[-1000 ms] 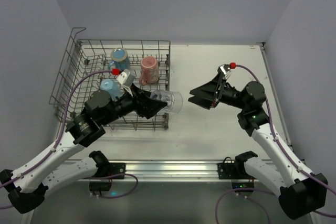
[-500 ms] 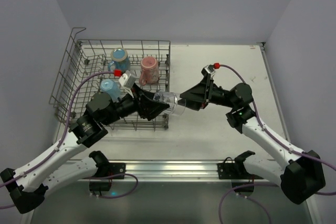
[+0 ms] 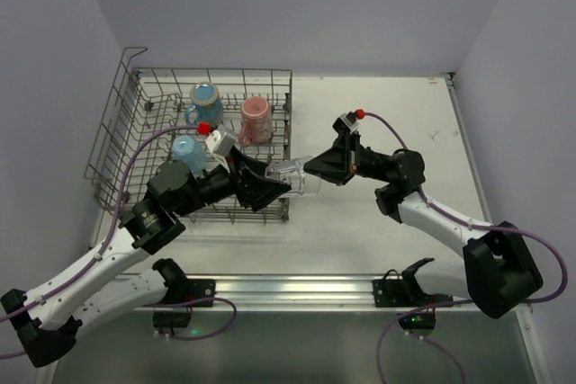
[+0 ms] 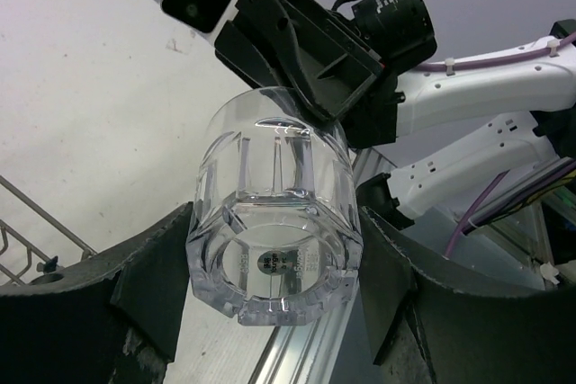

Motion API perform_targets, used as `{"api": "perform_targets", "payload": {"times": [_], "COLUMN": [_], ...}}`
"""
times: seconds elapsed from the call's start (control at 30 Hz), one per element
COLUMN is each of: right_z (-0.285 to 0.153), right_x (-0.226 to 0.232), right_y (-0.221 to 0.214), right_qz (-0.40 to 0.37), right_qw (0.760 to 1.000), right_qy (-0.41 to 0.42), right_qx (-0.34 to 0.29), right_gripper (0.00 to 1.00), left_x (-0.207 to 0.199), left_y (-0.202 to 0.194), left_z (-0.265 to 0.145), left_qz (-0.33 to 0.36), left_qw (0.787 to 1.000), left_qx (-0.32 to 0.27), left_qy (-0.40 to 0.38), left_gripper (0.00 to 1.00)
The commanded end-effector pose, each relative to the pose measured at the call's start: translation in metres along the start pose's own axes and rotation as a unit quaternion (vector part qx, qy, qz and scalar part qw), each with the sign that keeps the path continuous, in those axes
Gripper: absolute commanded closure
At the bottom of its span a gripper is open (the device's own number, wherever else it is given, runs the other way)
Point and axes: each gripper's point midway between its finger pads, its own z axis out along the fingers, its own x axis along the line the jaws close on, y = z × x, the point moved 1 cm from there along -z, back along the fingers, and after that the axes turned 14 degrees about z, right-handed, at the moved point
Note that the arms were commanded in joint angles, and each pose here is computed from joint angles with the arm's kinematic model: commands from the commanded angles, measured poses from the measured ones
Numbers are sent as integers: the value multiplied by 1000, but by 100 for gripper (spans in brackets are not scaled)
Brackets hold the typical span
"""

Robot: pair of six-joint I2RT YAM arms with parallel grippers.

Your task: Unload the cups from the dish rack

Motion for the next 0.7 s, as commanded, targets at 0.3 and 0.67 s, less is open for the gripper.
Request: {"api": "perform_targets", "payload": {"times": [0.3, 0.67], "right_z": [-2, -89], "right_x": [1, 8], "right_y": [-10, 83], "right_qz": [-113, -218], "right_qw": [993, 863], "right_qy": [-23, -310], "right_qx": [15, -335], "right_gripper": [100, 100], "left_x": [5, 91], "left_y": [63, 56], "left_z": [-44, -137], "left_qz": [21, -7], "left_qw": [992, 903], "left_qx": [-96, -32], "left_qy": [85, 428], "left_gripper": [0, 0]}}
